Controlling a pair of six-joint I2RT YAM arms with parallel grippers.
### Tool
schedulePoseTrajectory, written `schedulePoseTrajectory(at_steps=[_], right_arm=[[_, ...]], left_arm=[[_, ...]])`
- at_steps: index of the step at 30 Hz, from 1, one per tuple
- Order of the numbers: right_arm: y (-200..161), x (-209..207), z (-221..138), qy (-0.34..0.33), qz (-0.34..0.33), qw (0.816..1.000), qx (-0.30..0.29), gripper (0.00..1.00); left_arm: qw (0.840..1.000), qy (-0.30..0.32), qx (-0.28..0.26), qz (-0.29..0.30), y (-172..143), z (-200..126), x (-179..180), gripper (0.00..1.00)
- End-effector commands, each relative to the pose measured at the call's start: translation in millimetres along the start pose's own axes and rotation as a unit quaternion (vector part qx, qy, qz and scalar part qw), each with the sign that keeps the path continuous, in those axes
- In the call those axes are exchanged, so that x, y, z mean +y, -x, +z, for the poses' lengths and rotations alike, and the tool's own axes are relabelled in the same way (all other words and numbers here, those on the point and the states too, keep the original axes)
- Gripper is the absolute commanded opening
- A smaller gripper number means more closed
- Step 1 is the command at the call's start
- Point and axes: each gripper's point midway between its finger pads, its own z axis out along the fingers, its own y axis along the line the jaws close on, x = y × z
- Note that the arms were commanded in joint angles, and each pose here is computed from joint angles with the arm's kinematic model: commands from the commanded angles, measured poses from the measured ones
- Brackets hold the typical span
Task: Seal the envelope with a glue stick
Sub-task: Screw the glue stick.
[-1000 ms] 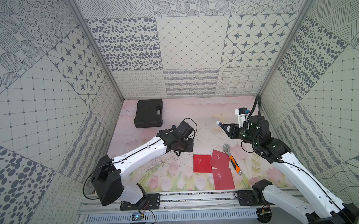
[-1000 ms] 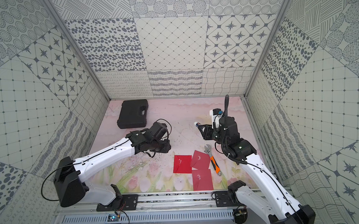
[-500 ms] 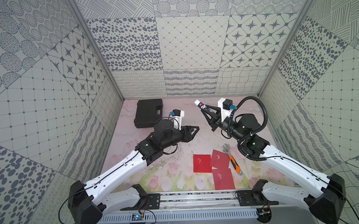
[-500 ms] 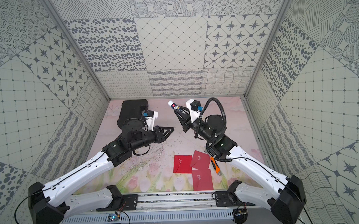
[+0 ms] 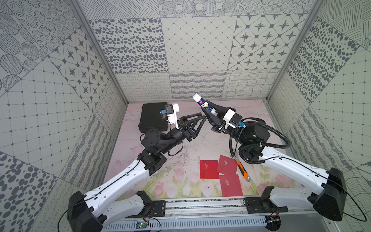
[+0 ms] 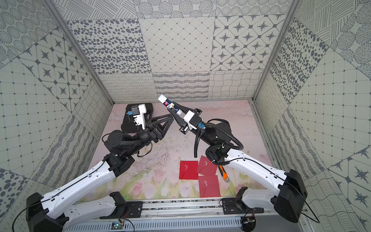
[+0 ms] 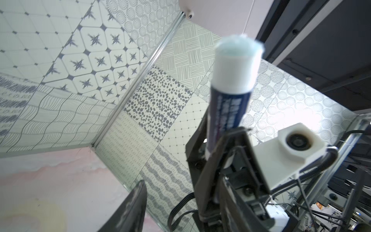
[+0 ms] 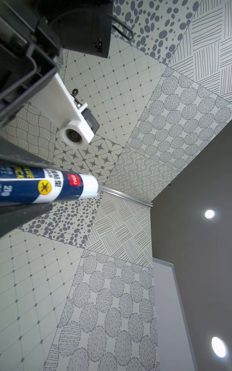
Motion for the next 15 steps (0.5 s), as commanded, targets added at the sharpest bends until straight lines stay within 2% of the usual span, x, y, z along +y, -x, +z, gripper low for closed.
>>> schedulePoseTrajectory(at_steps=[1, 8, 15], right_arm=[[33, -3, 3, -0.003, -0.032, 0.998, -0.056, 0.0], [33, 10, 7, 0.012, -0.037, 0.997, -0.06, 0.0], [33, 13, 9, 0.01, -0.043, 0.997, -0.06, 0.0]], left_arm=[[0.99, -0.097, -0.081, 0.07, 51, -9, -60, 0.6], [0.988, -0.101, -0.081, 0.083, 58, 1, -64, 0.62], [0.989, -0.105, -0.075, 0.079, 56, 11, -60, 0.52]])
